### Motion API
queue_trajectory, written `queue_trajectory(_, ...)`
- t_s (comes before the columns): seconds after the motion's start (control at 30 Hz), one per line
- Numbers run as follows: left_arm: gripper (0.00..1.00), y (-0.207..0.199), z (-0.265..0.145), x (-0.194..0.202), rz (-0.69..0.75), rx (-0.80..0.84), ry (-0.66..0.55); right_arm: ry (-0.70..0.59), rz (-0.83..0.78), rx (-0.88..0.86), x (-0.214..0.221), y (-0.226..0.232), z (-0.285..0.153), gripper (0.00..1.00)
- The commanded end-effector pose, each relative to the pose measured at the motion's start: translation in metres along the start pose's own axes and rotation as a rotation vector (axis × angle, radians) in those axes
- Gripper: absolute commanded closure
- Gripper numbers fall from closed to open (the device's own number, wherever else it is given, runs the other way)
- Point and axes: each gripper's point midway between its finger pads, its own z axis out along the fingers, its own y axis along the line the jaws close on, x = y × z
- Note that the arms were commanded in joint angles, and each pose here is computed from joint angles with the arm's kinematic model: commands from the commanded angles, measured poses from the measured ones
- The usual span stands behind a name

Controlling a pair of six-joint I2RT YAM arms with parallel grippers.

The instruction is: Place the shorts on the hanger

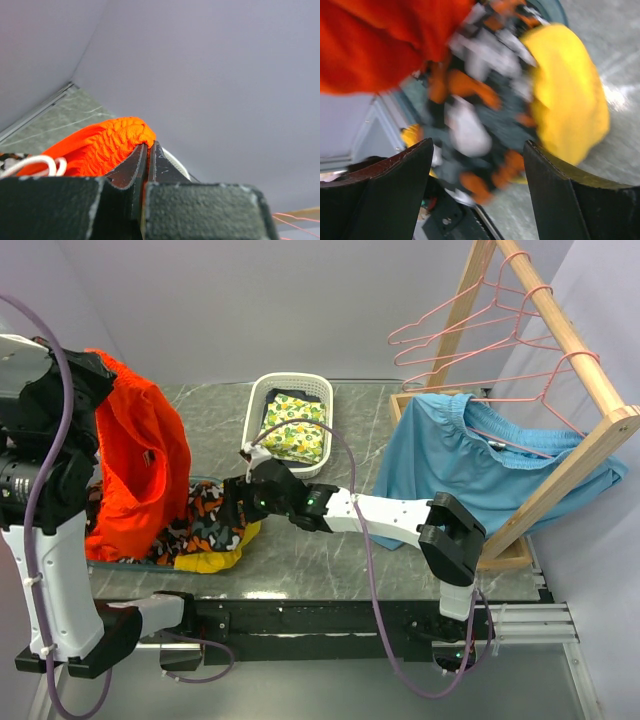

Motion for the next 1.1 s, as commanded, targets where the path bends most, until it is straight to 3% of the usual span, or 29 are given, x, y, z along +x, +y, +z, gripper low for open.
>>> queue_trajectory(0.0, 0.99, -0.045, -0.021, -0.048, -0.067, 0.21, -0.116, -0.035, -0.031, -0.101, -0.022, 0.038, 0.002, 0.21)
queue_trajectory(0.3, 0.99, -0.087, -0.05, -0.095, -0.142, 0.419, -0.238, -0.094, -0.068, -0.066, -0.043, 0.042, -0.01, 0.19)
queue_trajectory(0.57, 0.99, -0.115, -0.064, -0.11, -0.153, 0.558, -0.257, -0.278, -0.102, -0.035, -0.092, 0.05, -0.081, 0.17)
queue_trajectory(0.83, 0.99, -0.146, -0.055, -0.033, -0.11, 0.757, 0.037, -0.508, -0.124, 0.041, -0.154, 0.059, -0.187, 0.16)
queue_trajectory(0.97, 0.99, -0.149, -0.062, 0.012, -0.09, 0.822, 0.2, -0.584, -0.11, 0.1, -0.165, 0.046, -0.227, 0.14)
queue_trajectory(1.07, 0.99, -0.14, -0.062, 0.069, -0.06, 0.807, 0.335, -0.594, -0.103, 0.144, -0.16, 0.032, -0.24, 0.13)
